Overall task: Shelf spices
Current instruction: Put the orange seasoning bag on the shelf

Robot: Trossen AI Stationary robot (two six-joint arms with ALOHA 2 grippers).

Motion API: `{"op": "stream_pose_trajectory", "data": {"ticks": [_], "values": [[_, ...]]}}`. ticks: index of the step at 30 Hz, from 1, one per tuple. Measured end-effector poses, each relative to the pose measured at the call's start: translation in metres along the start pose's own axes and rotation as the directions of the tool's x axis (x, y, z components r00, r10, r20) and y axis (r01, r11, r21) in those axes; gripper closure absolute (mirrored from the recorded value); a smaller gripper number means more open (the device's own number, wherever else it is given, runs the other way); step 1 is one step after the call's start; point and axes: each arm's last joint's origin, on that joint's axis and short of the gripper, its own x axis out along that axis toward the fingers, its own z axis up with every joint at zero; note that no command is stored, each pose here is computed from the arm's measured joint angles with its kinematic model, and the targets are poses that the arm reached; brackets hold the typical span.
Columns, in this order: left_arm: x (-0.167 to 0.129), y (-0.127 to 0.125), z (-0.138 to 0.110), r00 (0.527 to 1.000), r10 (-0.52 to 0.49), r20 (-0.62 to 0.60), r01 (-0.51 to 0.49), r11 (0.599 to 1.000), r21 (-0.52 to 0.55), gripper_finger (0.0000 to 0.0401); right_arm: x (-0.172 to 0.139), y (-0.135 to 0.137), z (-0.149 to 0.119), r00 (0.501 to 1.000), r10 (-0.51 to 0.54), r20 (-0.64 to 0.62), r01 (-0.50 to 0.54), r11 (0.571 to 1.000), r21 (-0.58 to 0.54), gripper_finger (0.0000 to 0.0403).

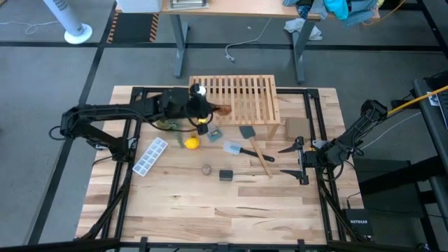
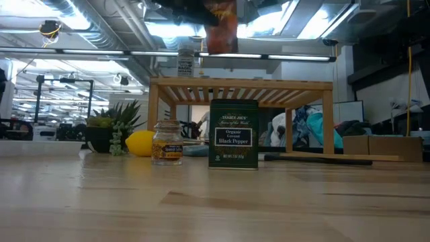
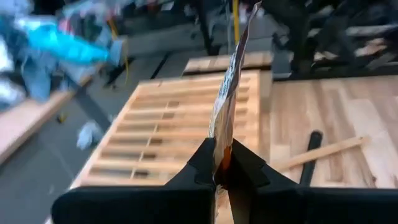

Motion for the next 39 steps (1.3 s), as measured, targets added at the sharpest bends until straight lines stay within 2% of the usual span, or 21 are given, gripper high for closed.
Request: {"op": "stream_pose_trajectory", "data": {"ticks": [8,21,32,39], "values": [[0.0,0.009,-0.019,0.984,-0.001,-0.179,-0.007,0.999,-0.046,0.0397,0.0,0.0,0.0,1.0,0.0,0.0,0.0,1.0,0.0,0.0056],[0.001,0.009,-0.019,0.983,-0.001,-0.183,-0.005,0.999,-0.032,0.0397,0.0,0.0,0.0,1.0,0.0,0.0,0.0,1.0,0.0,0.0056],[0.015,0.005,-0.027,0.975,-0.01,-0.223,0.01,1.0,-0.003,0.0389,0.0,0.0,0.0,1.0,0.0,0.0,0.0,1.0,0.0,0.0056],[0.016,0.006,-0.025,0.98,-0.004,-0.198,0.005,1.0,0.007,0.0386,0.0,0.0,0.0,1.0,0.0,-0.001,0.0,1.0,-0.001,0.0056]]}}
